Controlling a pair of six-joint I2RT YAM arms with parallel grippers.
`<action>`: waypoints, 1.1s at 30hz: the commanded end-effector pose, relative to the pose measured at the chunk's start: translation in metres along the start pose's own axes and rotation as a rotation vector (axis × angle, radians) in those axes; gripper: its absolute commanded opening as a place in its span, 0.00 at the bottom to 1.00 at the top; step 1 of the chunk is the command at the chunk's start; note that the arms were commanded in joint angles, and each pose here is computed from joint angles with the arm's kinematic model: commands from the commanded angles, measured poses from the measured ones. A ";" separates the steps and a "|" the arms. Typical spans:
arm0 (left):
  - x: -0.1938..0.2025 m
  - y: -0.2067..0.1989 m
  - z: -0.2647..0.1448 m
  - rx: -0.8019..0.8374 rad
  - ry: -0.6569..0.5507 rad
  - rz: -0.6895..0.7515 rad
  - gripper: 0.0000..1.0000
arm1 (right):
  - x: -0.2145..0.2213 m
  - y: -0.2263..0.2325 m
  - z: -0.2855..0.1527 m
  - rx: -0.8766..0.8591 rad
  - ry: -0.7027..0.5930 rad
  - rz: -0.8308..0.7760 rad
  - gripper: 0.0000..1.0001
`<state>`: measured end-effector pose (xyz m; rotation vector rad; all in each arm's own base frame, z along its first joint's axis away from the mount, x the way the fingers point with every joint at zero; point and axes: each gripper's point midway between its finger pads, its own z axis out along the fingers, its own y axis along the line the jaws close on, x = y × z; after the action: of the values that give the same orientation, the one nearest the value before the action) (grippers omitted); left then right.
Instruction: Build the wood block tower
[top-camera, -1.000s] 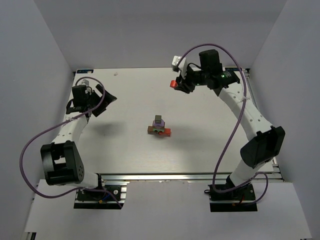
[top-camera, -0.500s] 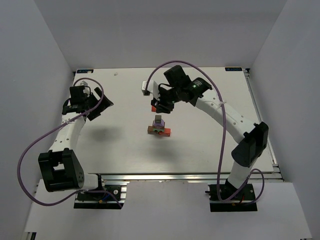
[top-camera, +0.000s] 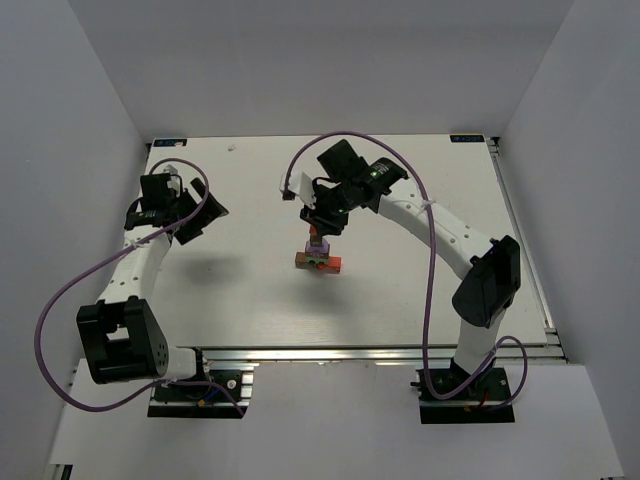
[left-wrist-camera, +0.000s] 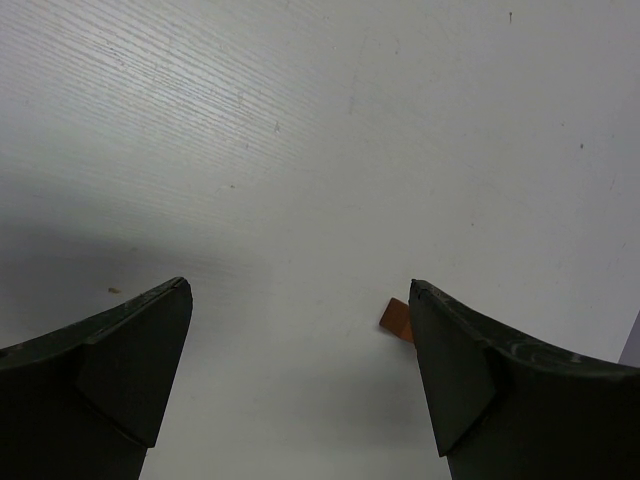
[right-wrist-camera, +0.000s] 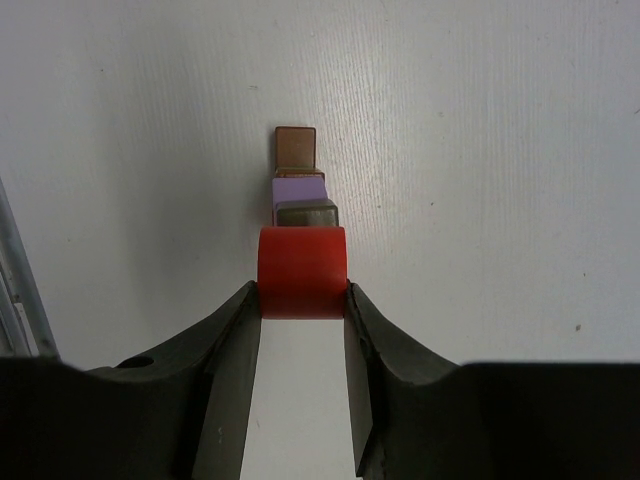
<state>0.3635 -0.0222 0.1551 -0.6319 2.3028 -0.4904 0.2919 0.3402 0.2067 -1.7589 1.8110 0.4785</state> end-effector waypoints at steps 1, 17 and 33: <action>0.002 -0.005 -0.002 0.031 0.002 0.003 0.98 | -0.007 -0.002 -0.005 0.021 -0.011 -0.006 0.17; 0.005 -0.005 0.002 0.042 0.020 0.002 0.98 | -0.007 -0.006 0.013 0.009 -0.010 0.008 0.20; 0.007 -0.005 0.003 0.045 0.030 0.002 0.98 | -0.003 -0.007 0.020 0.005 -0.002 0.006 0.22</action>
<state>0.3616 -0.0277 0.1495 -0.6231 2.3204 -0.5275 0.2988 0.3466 0.1854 -1.7625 1.8546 0.4751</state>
